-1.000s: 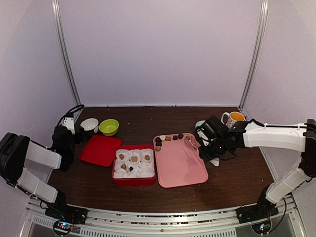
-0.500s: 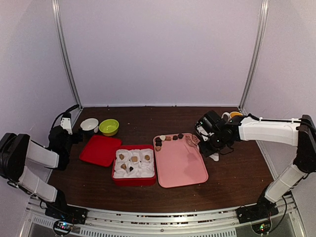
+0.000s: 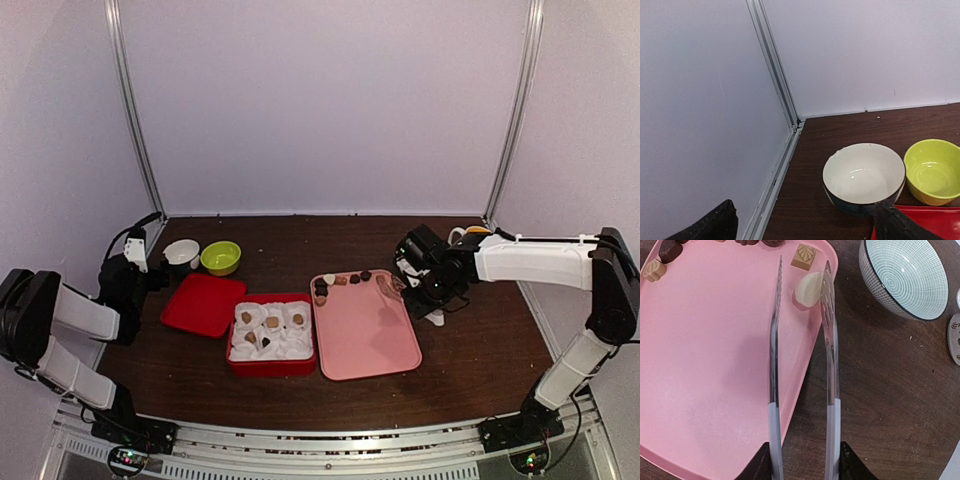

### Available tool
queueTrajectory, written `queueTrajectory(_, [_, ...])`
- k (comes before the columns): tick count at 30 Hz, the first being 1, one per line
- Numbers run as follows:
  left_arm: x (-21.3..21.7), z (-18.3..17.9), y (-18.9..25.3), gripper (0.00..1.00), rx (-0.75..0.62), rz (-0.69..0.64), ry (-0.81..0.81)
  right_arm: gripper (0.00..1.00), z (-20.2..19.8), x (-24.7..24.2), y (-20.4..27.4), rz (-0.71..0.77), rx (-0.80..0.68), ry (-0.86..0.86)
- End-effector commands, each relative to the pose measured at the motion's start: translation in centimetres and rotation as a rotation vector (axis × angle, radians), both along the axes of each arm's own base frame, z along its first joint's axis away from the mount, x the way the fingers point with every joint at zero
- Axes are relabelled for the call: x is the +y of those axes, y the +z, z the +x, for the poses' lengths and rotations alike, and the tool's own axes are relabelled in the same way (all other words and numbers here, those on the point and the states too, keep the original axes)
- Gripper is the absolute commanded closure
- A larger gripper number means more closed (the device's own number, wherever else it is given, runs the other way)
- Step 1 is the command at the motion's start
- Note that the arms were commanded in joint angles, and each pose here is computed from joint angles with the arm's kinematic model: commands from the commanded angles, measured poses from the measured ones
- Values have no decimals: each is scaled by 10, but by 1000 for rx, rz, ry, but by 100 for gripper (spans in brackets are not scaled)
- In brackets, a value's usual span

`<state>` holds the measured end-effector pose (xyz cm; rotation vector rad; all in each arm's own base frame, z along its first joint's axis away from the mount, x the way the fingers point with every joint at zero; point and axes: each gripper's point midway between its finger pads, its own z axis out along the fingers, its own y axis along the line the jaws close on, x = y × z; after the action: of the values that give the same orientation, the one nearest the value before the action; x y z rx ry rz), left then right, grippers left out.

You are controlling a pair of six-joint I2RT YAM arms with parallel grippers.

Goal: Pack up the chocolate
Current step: Pick up the fake chocolate from the plate.

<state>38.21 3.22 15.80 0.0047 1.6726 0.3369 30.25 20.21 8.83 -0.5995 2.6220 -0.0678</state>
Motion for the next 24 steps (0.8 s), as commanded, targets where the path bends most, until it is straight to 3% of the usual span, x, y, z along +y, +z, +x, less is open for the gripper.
queueTrajectory(1, [0,1,10,2,-48,-11,-6,62,11,-6,6,-42,-26,-11])
queueTrajectory(12, [0,1,10,2,-47,-11,-6,64,17,-2,1,-50,-15,-13])
queueTrajectory(17, [0,1,9,2,-46,-11,-5,78,19,3,3,-41,-14,-6])
queueTrajectory(24, [0,1,10,2,-48,-11,-4,83,19,2,36,11,-91,-7])
